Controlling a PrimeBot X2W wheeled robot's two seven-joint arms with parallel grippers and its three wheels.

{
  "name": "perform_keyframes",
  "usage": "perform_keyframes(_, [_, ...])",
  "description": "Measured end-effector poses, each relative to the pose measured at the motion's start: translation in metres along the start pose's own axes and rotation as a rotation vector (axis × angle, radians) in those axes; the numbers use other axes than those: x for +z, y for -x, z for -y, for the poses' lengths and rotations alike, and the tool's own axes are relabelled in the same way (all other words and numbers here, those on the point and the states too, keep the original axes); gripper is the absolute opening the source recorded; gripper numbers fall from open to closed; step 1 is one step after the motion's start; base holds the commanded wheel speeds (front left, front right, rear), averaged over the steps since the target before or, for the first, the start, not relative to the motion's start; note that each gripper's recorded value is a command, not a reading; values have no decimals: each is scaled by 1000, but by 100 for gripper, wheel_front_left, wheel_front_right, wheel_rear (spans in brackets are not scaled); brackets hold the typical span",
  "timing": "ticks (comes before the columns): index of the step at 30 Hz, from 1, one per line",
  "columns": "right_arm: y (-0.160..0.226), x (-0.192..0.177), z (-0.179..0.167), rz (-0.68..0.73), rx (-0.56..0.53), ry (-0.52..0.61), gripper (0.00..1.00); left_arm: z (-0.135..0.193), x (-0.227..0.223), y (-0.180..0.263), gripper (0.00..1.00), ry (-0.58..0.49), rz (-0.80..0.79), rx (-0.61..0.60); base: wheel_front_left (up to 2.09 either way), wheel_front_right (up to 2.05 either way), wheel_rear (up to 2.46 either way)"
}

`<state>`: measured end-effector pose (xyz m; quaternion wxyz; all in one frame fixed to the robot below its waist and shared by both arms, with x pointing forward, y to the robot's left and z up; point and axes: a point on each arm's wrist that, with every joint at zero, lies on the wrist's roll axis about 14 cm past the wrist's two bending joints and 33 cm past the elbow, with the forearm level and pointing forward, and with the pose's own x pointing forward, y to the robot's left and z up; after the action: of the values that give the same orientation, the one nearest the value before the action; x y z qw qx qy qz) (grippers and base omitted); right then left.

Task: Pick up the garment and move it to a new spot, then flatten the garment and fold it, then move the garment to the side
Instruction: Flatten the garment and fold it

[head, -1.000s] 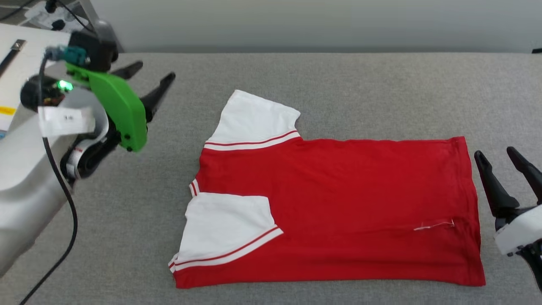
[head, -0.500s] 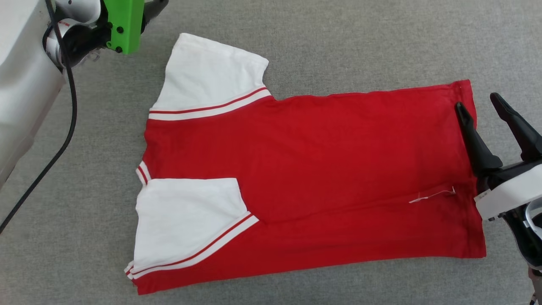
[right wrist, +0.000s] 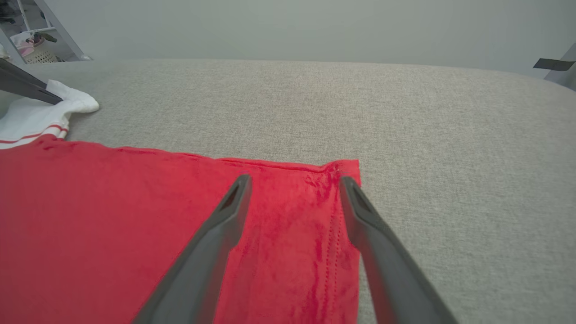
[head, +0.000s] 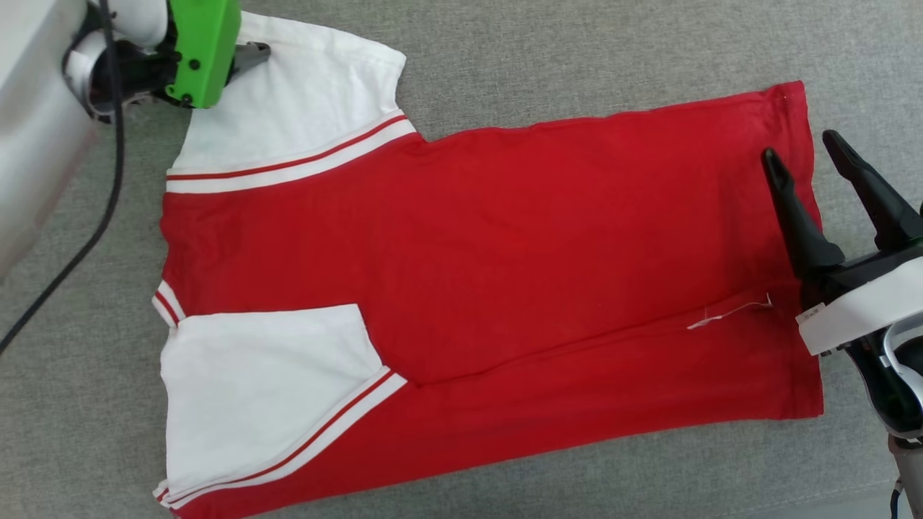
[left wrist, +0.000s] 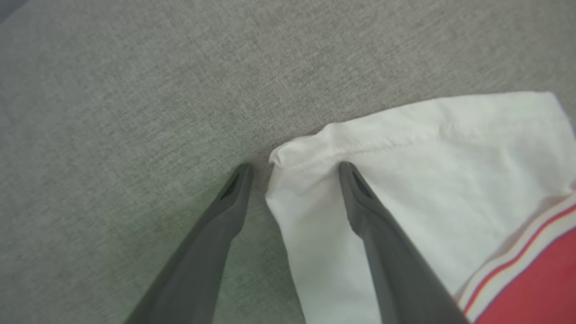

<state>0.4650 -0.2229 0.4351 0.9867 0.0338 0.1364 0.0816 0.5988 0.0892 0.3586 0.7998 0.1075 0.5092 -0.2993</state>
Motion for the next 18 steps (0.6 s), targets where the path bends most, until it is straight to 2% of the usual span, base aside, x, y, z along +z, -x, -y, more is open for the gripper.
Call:
perform_keyframes(1, [1,-3,2,-8,-6,0,100,0,1,-2,10,0,-2,-5,0,0,0])
perform_keyframes(2, [1,-5,4,-14,-11,0,100,0,0,-3,0,-3,-6,-8,0,0,0])
perform_keyframes(7, [1,7,11,15,-23,20,100,7,4,1,0,-33,26,-12,0,0,0])
perform_keyframes(12, [-1,44,25,63,-23,115,100,16,8,18,0,-66,105,-12,0,0,0])
perform_keyframes(15, [-4,63,31,33,-12,190,100,26,13,33,0,-91,168,-19,0,0,0])
perform_keyframes(18, [-7,74,32,-47,13,208,100,35,23,53,0,-123,237,-21,0,0,0])
